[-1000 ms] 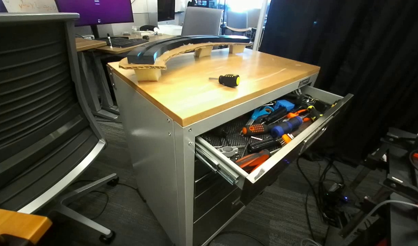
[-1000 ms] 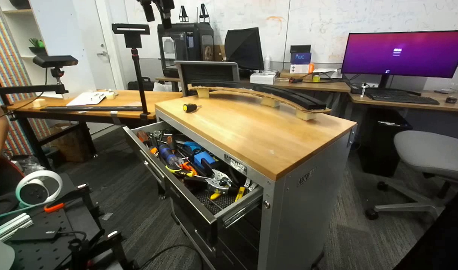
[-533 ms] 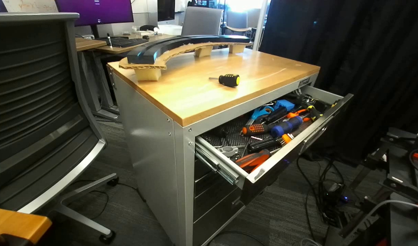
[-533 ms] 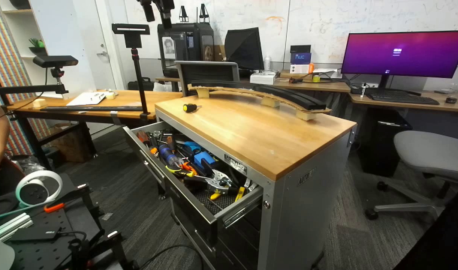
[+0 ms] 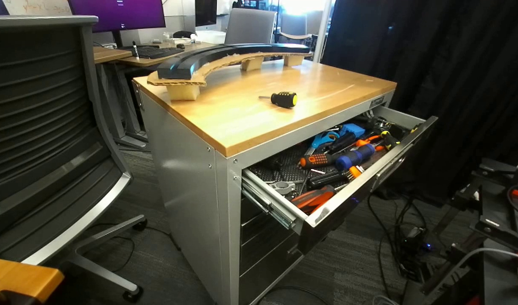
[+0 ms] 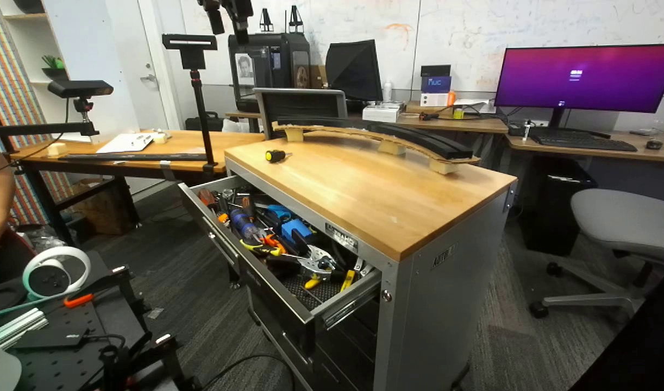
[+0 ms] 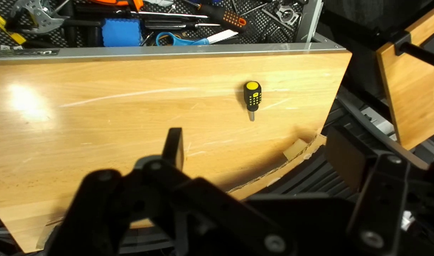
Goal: Place the screwdriver inside the open drawer then close the drawer
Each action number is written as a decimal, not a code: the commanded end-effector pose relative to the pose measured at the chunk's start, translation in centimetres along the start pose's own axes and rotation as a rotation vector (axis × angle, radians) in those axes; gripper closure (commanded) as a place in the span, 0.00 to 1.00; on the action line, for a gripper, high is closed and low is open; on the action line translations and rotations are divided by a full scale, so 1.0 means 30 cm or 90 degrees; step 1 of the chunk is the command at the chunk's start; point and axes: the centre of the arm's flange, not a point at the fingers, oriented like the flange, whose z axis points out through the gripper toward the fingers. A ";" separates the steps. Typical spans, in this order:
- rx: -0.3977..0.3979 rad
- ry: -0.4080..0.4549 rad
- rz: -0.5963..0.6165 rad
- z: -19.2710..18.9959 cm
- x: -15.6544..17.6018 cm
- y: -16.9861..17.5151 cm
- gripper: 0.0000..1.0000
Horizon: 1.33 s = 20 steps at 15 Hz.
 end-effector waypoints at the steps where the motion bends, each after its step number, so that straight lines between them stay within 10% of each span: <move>1: -0.031 -0.012 -0.043 0.112 0.115 -0.141 0.00; 9: -0.138 -0.012 -0.178 0.627 0.259 -0.521 0.00; 20: -0.209 -0.034 -0.127 1.044 0.320 -0.399 0.00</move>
